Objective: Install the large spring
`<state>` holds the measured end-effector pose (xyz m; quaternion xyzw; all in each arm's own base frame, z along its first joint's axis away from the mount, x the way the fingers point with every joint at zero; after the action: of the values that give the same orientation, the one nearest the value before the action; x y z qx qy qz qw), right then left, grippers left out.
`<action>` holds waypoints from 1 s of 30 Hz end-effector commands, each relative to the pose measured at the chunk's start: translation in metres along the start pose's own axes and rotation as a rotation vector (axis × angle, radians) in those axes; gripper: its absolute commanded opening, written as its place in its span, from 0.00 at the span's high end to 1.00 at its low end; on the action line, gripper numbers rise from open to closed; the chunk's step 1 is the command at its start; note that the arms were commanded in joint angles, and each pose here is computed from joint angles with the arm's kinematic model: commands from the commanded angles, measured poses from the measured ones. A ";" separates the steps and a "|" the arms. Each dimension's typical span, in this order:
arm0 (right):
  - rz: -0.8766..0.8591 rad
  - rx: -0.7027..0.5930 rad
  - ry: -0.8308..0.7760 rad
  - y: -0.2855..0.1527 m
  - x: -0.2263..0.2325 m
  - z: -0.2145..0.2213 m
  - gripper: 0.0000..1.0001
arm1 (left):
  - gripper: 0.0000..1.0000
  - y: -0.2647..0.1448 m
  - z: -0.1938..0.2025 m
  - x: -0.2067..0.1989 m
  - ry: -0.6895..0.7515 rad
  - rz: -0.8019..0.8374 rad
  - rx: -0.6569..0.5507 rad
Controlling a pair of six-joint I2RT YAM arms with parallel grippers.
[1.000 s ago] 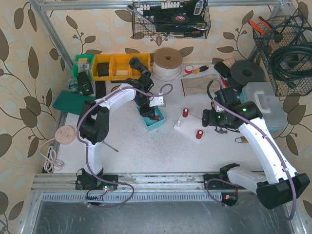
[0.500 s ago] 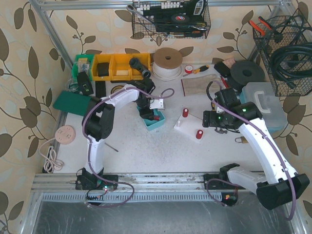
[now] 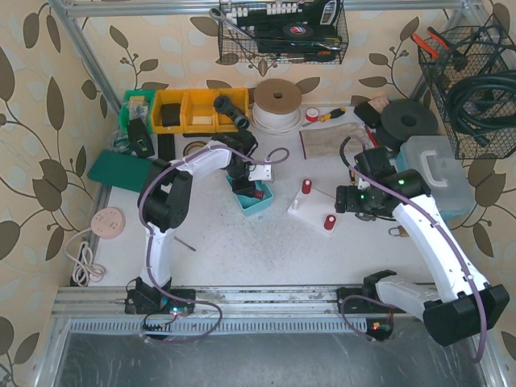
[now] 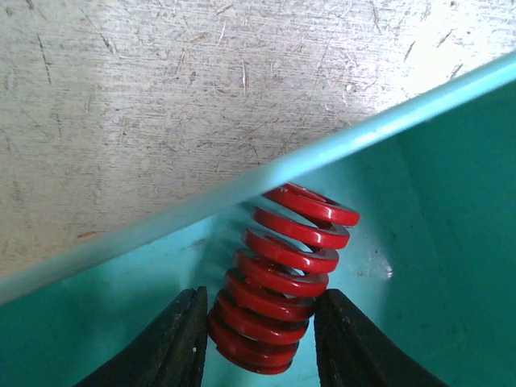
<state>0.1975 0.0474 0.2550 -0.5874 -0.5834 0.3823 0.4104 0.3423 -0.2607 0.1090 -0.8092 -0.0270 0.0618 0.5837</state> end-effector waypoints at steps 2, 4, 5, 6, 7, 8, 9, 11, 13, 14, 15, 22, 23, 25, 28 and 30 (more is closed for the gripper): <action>0.003 0.050 0.009 0.009 -0.002 0.006 0.04 | 0.64 0.010 -0.001 -0.008 0.027 0.046 0.009; 0.006 0.047 0.007 0.009 -0.002 0.006 0.04 | 0.65 0.009 0.000 -0.011 0.044 0.033 0.031; 0.008 0.046 0.006 0.009 -0.002 0.006 0.04 | 0.65 0.009 0.002 -0.011 0.046 0.026 0.041; 0.008 0.045 0.006 0.009 -0.002 0.005 0.04 | 0.65 0.009 0.003 -0.011 0.049 0.018 0.046; 0.007 0.046 0.005 0.009 -0.002 0.005 0.04 | 0.65 0.010 0.004 -0.011 0.053 0.014 0.052; 0.006 0.044 0.005 0.009 -0.002 0.005 0.04 | 0.65 0.011 0.005 -0.011 0.055 0.011 0.058; 0.006 0.047 0.005 0.009 -0.002 0.005 0.04 | 0.65 0.013 0.006 -0.010 0.055 0.009 0.062; 0.007 0.048 0.002 0.009 -0.003 0.006 0.04 | 0.61 0.015 0.006 -0.010 0.060 0.009 0.068; 0.008 0.051 0.002 0.008 -0.003 0.007 0.04 | 0.58 0.017 0.005 -0.010 0.066 0.001 0.065; 0.009 0.050 0.000 0.008 -0.003 0.008 0.04 | 0.57 0.018 0.005 -0.009 0.069 -0.003 0.064; 0.012 0.049 -0.002 0.008 -0.004 0.008 0.04 | 0.57 0.018 0.004 -0.009 0.072 -0.005 0.065; 0.015 0.033 -0.005 0.004 -0.004 0.006 0.04 | 0.77 0.004 -0.001 -0.010 0.066 -0.022 0.040; 0.015 0.033 -0.007 0.004 -0.004 0.006 0.04 | 0.83 0.000 -0.003 -0.011 0.069 -0.027 0.034; 0.012 0.030 -0.009 0.004 -0.004 0.005 0.04 | 0.91 -0.011 -0.006 -0.013 0.067 -0.042 0.017; -0.002 0.017 -0.021 0.001 -0.003 0.003 0.04 | 0.96 -0.030 -0.010 -0.015 0.058 -0.078 -0.013; -0.012 0.006 -0.031 -0.003 -0.002 0.001 0.03 | 0.97 -0.045 -0.013 -0.018 0.041 -0.110 -0.034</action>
<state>0.1977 0.0460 0.2494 -0.5821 -0.5799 0.3916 0.4141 0.3345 -0.2615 0.1013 -0.7950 -0.0248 0.0377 0.6050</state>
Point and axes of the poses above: each gripper's point midway between its finger pads, its own y axis out along the fingers, its own x axis along the line the jaws close on, z = x × y, the point moved 7 cm from there along -y, back along the fingers, and after that the axes turned 6 degrees about -y, right-handed, at the moved point
